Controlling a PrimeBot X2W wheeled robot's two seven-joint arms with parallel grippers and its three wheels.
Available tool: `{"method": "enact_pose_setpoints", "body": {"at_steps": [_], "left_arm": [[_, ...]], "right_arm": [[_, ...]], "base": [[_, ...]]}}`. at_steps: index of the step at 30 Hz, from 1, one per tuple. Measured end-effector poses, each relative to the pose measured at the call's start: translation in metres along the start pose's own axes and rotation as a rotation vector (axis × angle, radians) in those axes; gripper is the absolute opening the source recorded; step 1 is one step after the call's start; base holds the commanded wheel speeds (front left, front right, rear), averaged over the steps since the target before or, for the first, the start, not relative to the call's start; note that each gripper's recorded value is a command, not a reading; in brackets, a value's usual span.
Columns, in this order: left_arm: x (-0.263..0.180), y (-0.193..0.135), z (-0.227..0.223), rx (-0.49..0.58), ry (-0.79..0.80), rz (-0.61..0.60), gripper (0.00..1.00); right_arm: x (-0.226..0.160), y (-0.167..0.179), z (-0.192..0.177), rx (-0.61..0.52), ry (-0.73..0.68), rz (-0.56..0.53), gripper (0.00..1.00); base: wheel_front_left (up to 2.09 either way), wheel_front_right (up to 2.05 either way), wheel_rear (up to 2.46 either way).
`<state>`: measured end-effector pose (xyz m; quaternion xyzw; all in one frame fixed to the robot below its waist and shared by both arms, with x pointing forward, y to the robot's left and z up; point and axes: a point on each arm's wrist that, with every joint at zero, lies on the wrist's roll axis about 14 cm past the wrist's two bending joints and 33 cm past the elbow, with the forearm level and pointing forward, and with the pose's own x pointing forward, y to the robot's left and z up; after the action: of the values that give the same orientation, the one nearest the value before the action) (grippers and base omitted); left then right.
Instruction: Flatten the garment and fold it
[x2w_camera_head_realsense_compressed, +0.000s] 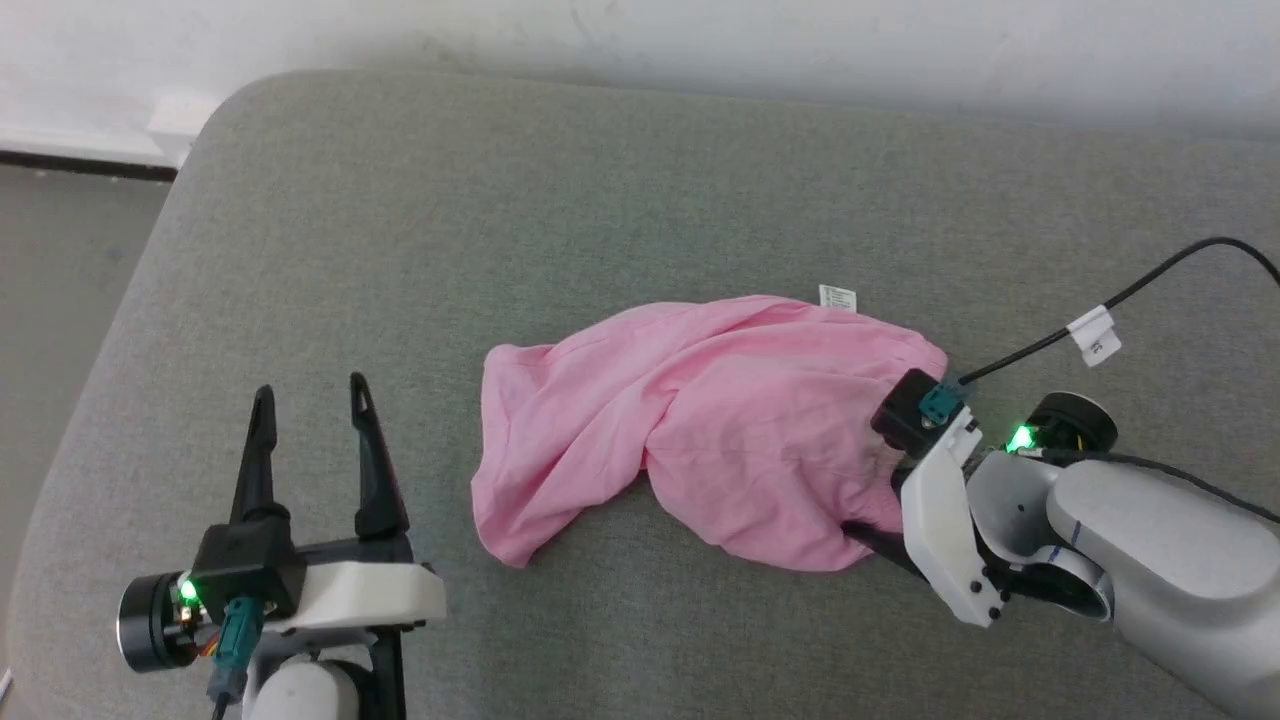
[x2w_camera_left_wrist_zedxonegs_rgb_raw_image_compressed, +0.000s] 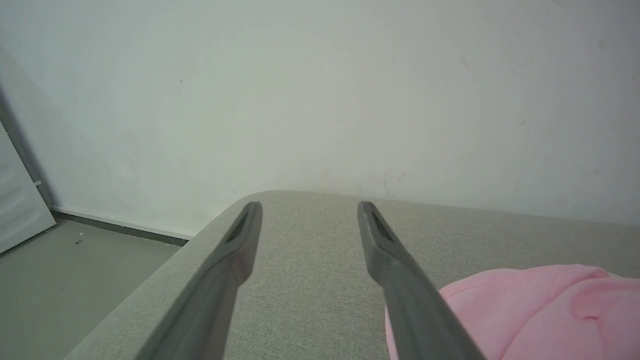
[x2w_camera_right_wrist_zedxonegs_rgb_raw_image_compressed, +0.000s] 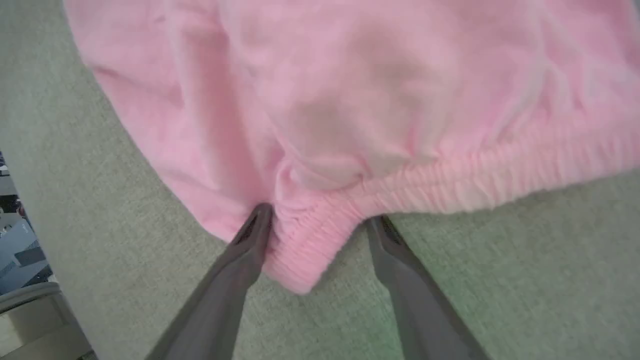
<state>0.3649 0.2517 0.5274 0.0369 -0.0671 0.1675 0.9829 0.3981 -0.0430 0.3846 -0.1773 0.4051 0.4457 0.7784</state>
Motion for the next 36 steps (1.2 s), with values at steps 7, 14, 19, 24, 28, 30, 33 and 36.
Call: {"method": "enact_pose_setpoints", "body": {"at_steps": [7, 14, 19, 24, 28, 30, 33, 36], "left_arm": [[0.005, 0.0, -0.009, 0.006, 0.022, -0.003, 1.0], [0.006, -0.001, -0.01, 0.01, 0.022, -0.01, 1.0], [0.003, -0.013, -0.004, -0.002, 0.005, -0.056, 1.0], [0.003, -0.026, 0.002, -0.016, -0.014, -0.098, 1.0], [0.002, -0.036, 0.004, -0.026, -0.021, -0.128, 1.0], [0.001, -0.04, 0.005, -0.031, -0.023, -0.141, 1.0], [0.0, -0.045, 0.006, -0.037, -0.024, -0.155, 1.0], [0.0, -0.047, 0.007, -0.035, -0.028, -0.162, 1.0]], "right_arm": [[0.021, 0.001, 0.002, 0.048, -0.014, 0.03, 1.0], [0.01, 0.0, 0.009, 0.029, -0.136, 0.007, 0.0], [-0.036, -0.016, 0.014, 0.0, -0.282, -0.067, 0.0], [-0.08, -0.028, -0.004, 0.033, -0.339, -0.136, 0.0], [-0.091, -0.015, -0.066, 0.126, -0.226, -0.149, 0.0], [-0.088, 0.005, -0.101, 0.187, -0.147, -0.121, 0.0], [-0.085, 0.025, -0.14, 0.243, -0.06, -0.107, 0.0], [-0.086, 0.021, -0.145, 0.242, -0.084, -0.145, 0.0]], "base": [[0.0, 0.0, 0.0], [0.0, 0.0, 0.0], [0.0, 0.0, 0.0], [0.0, 0.0, 0.0], [0.0, 0.0, 0.0], [0.0, 0.0, 0.0], [0.0, 0.0, 0.0], [0.0, 0.0, 0.0]]}}
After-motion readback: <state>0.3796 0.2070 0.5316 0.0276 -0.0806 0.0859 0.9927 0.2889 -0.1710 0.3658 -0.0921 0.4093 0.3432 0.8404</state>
